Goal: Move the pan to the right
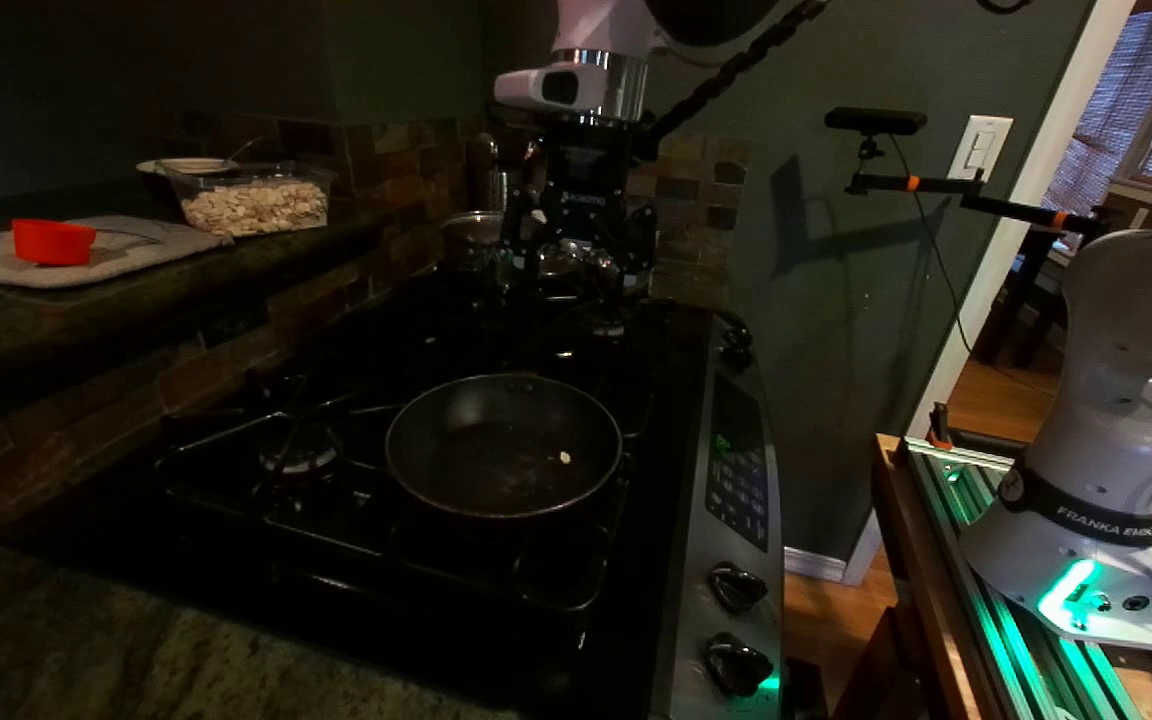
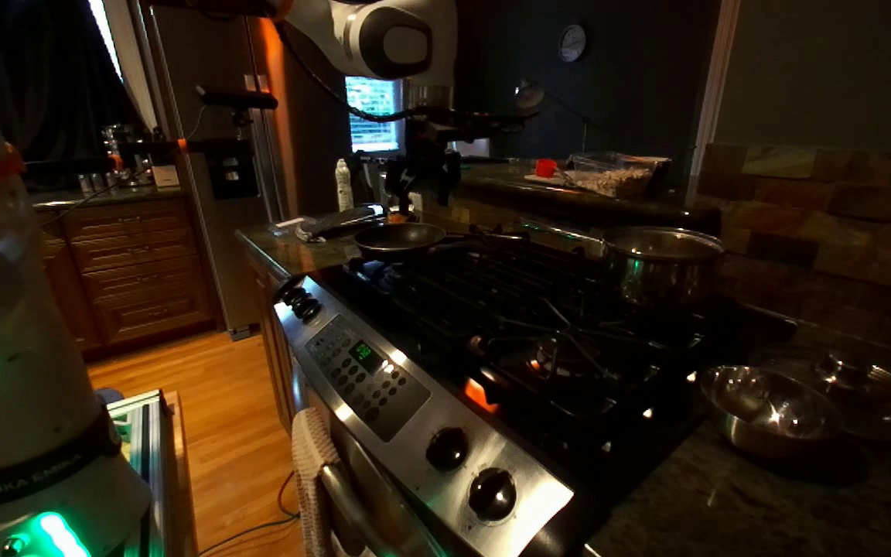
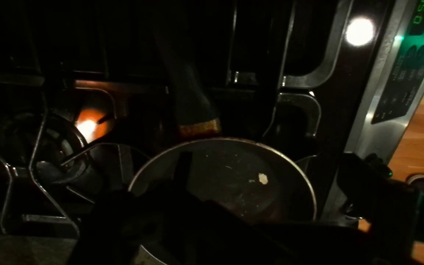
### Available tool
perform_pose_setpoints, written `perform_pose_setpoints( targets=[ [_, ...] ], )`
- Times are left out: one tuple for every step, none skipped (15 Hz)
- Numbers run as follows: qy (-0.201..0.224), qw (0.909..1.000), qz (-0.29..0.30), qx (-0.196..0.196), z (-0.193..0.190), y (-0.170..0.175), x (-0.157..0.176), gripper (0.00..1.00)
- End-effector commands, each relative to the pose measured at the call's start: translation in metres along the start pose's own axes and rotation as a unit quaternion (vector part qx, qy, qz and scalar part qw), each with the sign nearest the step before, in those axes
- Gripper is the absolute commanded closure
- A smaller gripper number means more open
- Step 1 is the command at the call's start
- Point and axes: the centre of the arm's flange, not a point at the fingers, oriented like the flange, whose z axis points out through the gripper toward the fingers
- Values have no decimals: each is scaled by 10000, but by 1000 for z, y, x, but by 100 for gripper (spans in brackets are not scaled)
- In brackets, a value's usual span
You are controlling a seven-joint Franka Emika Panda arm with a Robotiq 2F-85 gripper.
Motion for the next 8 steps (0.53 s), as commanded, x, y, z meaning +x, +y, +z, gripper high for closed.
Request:
perform_pose_setpoints(
  targets=[
    [37,9996,-54,-291,27,20,-2,0],
    [16,9994,-53,-332,32,24,-3,0],
    [19,9994,-103,-325,38,27,-3,0],
    [22,9994,-142,-328,43,29,-3,0],
    [20,9995,-194,-261,50,30,-3,0],
    [15,9995,-227,-202,55,30,-4,0],
    [24,9996,-260,-138,60,30,-5,0],
    [21,9995,-305,-75,64,30,-6,0]
  ],
)
